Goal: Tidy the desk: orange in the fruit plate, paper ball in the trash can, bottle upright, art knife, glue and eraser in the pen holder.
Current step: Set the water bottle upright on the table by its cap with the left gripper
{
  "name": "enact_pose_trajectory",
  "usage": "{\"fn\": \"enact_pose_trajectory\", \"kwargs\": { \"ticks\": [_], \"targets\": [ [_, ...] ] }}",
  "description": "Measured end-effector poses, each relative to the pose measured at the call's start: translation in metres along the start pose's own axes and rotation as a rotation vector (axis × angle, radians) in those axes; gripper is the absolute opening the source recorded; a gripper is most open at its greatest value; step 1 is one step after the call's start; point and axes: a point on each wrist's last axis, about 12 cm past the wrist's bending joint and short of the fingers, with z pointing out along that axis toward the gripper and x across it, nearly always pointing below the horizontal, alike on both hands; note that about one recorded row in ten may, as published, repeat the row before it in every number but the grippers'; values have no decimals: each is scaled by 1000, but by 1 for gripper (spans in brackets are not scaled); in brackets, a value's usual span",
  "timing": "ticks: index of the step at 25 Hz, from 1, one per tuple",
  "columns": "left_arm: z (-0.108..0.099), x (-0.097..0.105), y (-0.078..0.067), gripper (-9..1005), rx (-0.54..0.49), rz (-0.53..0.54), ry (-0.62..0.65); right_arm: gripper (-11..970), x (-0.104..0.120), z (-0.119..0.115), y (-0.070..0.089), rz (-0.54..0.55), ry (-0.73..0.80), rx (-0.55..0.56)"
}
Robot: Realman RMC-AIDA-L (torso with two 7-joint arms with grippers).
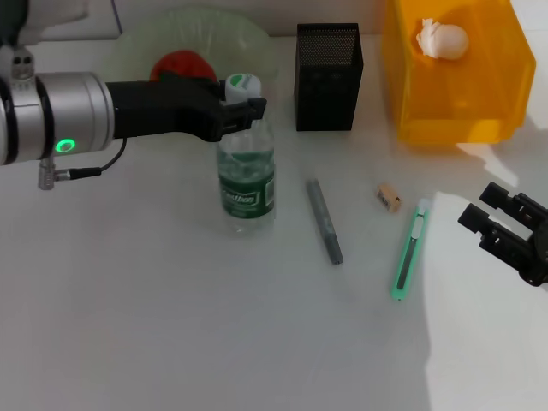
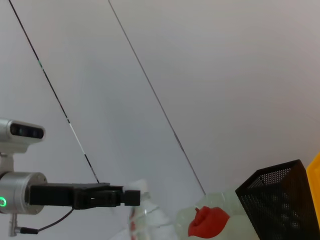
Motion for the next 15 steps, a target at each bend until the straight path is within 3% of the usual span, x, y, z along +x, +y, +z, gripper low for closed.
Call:
{"fn": "enact_pose_trajectory", "kwargs": {
  "ticks": [8,15],
  "targets": [
    [-16,31,21,448,57,-56,-172,686,-4,7,-1,-5,-4,-19],
    [-19,58,29,447,69,-41,-319,686,-4,16,-2,12,-5,-34]
  ]
}}
